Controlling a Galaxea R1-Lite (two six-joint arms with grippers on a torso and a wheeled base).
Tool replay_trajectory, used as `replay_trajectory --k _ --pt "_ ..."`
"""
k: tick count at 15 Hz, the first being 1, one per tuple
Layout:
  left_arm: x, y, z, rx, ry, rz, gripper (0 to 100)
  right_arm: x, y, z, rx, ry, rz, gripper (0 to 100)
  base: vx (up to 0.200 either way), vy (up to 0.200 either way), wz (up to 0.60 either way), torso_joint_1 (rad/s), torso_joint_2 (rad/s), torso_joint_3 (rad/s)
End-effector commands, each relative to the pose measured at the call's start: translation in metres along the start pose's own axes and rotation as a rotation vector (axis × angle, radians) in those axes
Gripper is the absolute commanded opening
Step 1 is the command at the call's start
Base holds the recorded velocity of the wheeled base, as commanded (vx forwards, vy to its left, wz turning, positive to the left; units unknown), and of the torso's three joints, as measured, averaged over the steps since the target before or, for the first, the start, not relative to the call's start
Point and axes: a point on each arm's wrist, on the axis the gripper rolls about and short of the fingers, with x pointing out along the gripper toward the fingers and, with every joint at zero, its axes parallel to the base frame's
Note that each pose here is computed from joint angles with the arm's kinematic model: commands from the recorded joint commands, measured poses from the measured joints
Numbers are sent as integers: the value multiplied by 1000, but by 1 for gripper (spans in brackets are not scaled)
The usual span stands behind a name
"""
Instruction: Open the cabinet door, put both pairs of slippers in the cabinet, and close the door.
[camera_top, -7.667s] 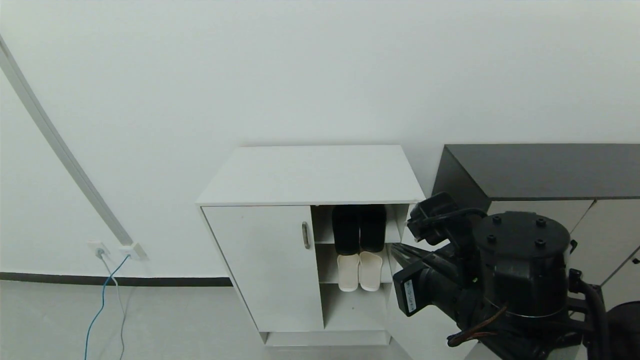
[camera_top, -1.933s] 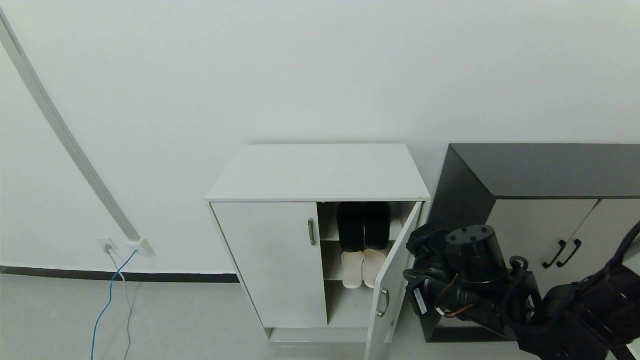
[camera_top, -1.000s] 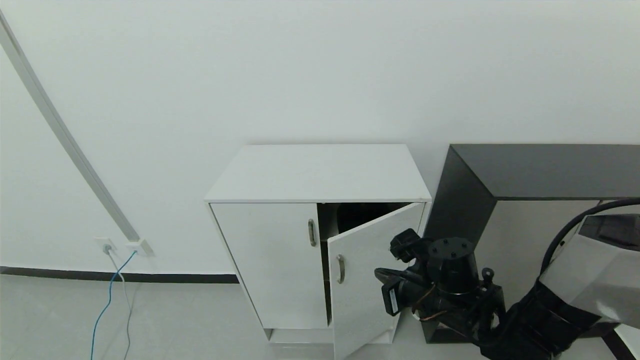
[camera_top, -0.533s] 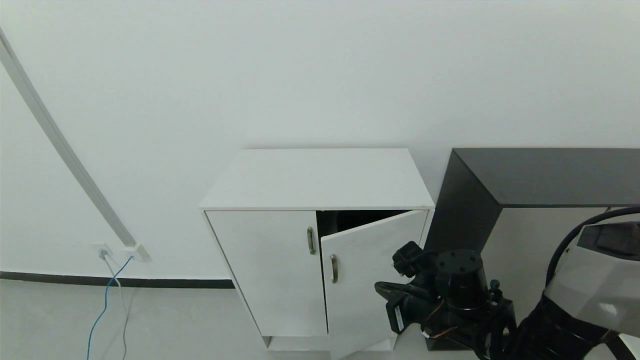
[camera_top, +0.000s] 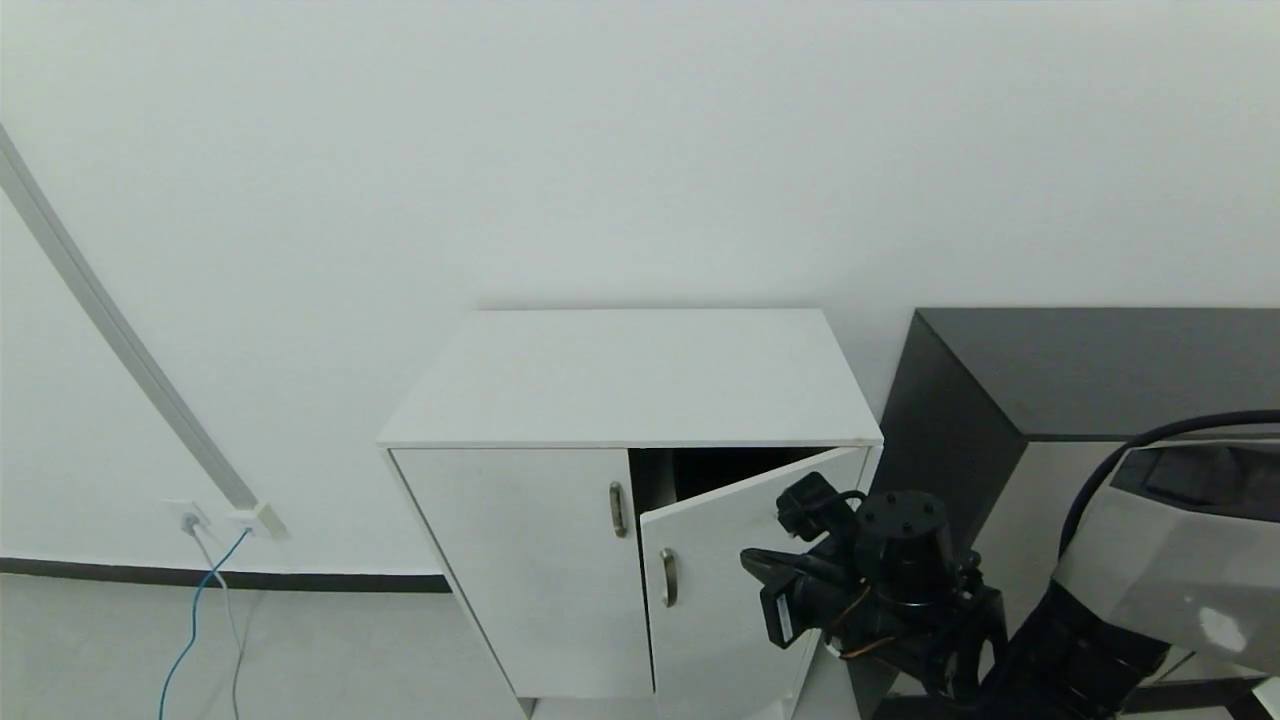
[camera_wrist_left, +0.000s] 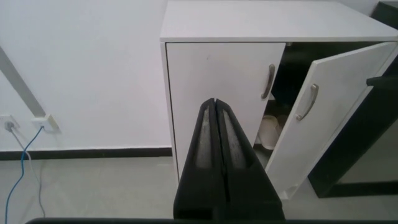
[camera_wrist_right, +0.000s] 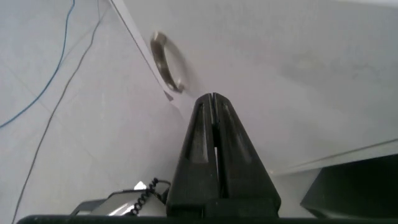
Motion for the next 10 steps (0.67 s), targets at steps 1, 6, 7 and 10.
replay_trajectory --k 1,6,7,10 --pt "0 0 0 0 0 0 0 10 -5 -5 6 6 -14 0 0 0 0 0 0 0" --pt "0 0 0 -2 0 1 0 30 -13 -1 11 -27 -35 0 0 0 0 0 0 0" --pt "0 0 0 -3 0 1 0 33 -15 -1 13 -30 -37 0 0 0 0 0 0 0" --pt "0 0 0 -3 0 1 0 43 -23 -1 18 -45 -56 0 0 0 0 0 0 0"
